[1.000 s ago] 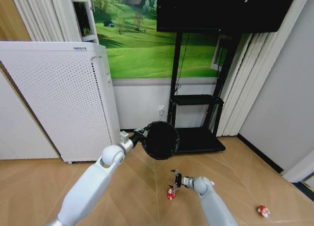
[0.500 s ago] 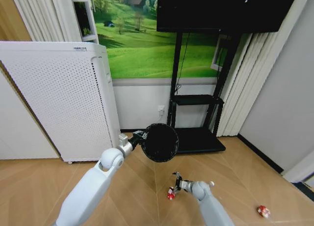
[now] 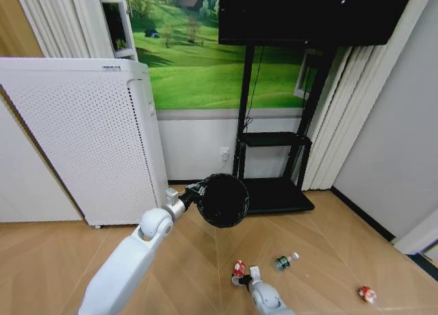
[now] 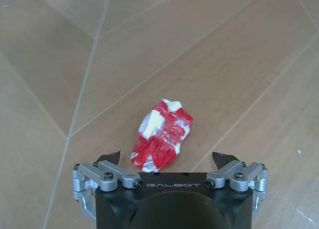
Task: Pick up the trash bin and place the garbage on the floor into it.
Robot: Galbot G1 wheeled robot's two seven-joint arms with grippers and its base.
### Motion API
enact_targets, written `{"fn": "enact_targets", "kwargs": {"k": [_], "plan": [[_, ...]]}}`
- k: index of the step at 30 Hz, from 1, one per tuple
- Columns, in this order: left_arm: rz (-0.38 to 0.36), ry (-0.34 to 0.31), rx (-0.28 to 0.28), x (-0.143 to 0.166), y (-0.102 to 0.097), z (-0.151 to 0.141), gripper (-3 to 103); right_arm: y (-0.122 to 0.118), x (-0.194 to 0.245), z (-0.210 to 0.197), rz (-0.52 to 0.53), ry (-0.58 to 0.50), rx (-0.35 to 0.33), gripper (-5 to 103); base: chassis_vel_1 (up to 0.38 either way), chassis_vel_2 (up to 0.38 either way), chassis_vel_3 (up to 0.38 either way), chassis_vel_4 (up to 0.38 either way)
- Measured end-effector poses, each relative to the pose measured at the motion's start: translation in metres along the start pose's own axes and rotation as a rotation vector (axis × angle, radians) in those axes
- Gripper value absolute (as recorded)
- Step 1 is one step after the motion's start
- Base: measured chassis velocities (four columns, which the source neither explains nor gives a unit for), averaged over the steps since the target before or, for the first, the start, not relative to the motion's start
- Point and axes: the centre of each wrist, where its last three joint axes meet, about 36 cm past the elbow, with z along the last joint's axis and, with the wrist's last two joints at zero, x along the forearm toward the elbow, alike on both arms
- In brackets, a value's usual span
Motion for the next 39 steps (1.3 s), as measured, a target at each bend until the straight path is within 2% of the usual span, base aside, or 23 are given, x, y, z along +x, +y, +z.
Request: {"fn": "enact_targets", "kwargs": {"k": [10, 22, 23, 24, 26, 27, 30, 32, 33, 34, 37, 39], "plan": [[0.0, -0.006, -0.005, 0.01, 0.006, -0.003, 7, 0.009, -0.007, -0.021, 0.018, -0.019, -0.045, 100, 0.0, 0.0, 0.0, 0.0], [-0.004, -0.011, -0.005, 0.014, 0.011, -0.005, 7, 0.015, -0.023, -0.018, 0.07, -0.015, 0.028, 101, 0.0, 0.0, 0.0, 0.0], [-0.003, -0.011, -0.004, 0.014, 0.011, -0.005, 7, 0.014, -0.025, -0.016, 0.082, -0.014, 0.038, 96, 0.0, 0.0, 0.0, 0.0], [-0.003, -0.011, -0.004, 0.014, 0.011, -0.005, 7, 0.014, -0.025, -0.016, 0.082, -0.014, 0.038, 96, 0.0, 0.0, 0.0, 0.0], [-0.001, -0.015, 0.0, 0.013, 0.011, -0.007, 7, 0.013, -0.027, -0.013, 0.093, -0.014, 0.046, 86, 0.0, 0.0, 0.0, 0.0], [-0.001, -0.015, 0.0, 0.013, 0.011, -0.007, 7, 0.013, -0.027, -0.013, 0.093, -0.014, 0.046, 86, 0.0, 0.0, 0.0, 0.0], [0.001, -0.021, 0.001, 0.01, 0.011, -0.009, 7, 0.012, -0.028, -0.012, 0.095, -0.018, 0.051, 70, 0.0, 0.0, 0.0, 0.0], [0.001, -0.023, 0.001, 0.01, 0.011, -0.01, 7, 0.012, -0.028, -0.012, 0.095, -0.019, 0.052, 70, 0.0, 0.0, 0.0, 0.0], [0.002, -0.024, 0.002, 0.009, 0.011, -0.011, 7, 0.011, -0.028, -0.012, 0.095, -0.019, 0.053, 65, 0.0, 0.0, 0.0, 0.0], [0.002, -0.024, 0.002, 0.009, 0.011, -0.011, 7, 0.011, -0.028, -0.012, 0.095, -0.019, 0.053, 65, 0.0, 0.0, 0.0, 0.0], [0.001, -0.025, 0.005, 0.008, 0.01, -0.011, 7, 0.008, -0.028, -0.012, 0.097, -0.028, 0.055, 49, 0.0, 0.0, 0.0, 0.0], [0.001, -0.024, 0.005, 0.008, 0.01, -0.011, 7, 0.007, -0.028, -0.011, 0.098, -0.033, 0.057, 46, 0.0, 0.0, 0.0, 0.0]]}}
